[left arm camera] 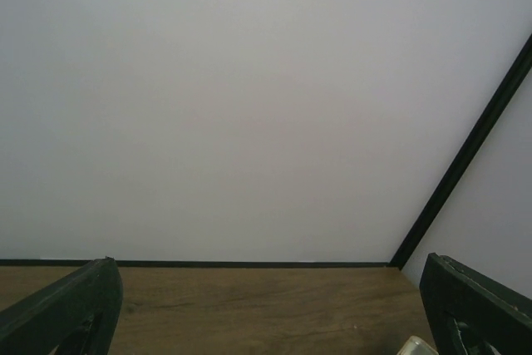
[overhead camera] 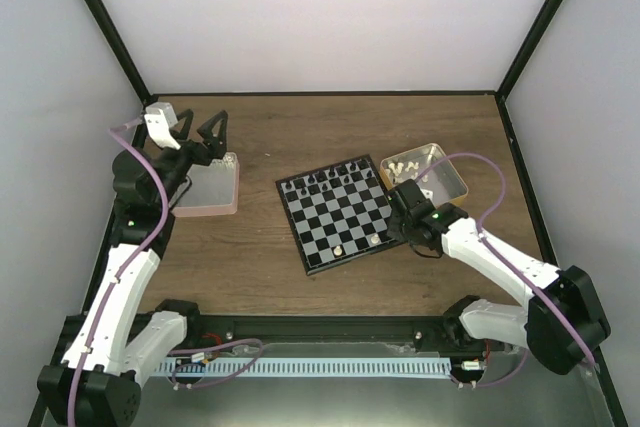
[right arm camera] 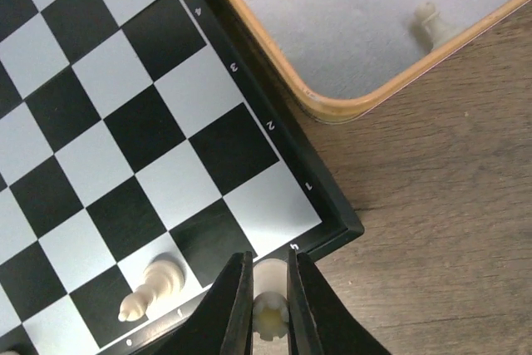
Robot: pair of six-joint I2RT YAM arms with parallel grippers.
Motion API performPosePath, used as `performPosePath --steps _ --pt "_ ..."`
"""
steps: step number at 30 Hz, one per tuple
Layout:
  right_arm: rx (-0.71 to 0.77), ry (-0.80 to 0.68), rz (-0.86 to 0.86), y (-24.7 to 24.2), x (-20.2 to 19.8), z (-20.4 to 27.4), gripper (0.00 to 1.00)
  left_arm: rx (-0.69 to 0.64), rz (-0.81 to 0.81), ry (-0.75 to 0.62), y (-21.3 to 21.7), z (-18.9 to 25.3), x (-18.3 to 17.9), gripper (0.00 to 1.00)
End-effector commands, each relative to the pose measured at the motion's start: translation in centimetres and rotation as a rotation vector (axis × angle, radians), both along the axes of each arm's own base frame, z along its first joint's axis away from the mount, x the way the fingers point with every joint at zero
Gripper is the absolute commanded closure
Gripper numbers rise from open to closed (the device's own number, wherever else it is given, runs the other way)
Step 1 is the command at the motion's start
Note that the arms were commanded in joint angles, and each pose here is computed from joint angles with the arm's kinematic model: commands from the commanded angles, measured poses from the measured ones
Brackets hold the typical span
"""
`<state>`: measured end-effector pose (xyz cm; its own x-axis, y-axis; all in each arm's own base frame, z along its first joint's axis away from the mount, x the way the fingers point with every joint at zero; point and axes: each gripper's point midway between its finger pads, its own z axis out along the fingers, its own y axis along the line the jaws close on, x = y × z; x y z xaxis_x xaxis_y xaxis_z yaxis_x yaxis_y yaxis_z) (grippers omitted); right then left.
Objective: Set up the chess pieces on the board
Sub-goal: Place the chess piece on the chessboard.
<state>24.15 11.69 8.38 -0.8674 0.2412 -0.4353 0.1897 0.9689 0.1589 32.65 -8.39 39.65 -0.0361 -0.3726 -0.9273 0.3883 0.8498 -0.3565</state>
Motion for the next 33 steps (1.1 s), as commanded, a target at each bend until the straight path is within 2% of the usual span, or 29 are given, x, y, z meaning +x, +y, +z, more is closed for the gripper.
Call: performPosePath --steps 1,19,33 --pt "-0.03 -0.032 -0.058 -0.8 0.4 -0.3 0.94 -0.03 -0.039 -0.03 -0.4 0.4 -0.6 0.0" --pt "-0.037 -0.013 -0.033 -0.2 0.9 -3.0 0.93 -0.009 -0.004 -0.039 0.1 0.6 -0.8 0.0" --pt "-0.097 0.015 -0.014 -0.3 1.5 -3.8 0.92 0.015 0.025 -0.023 0.5 0.0 -0.2 0.0"
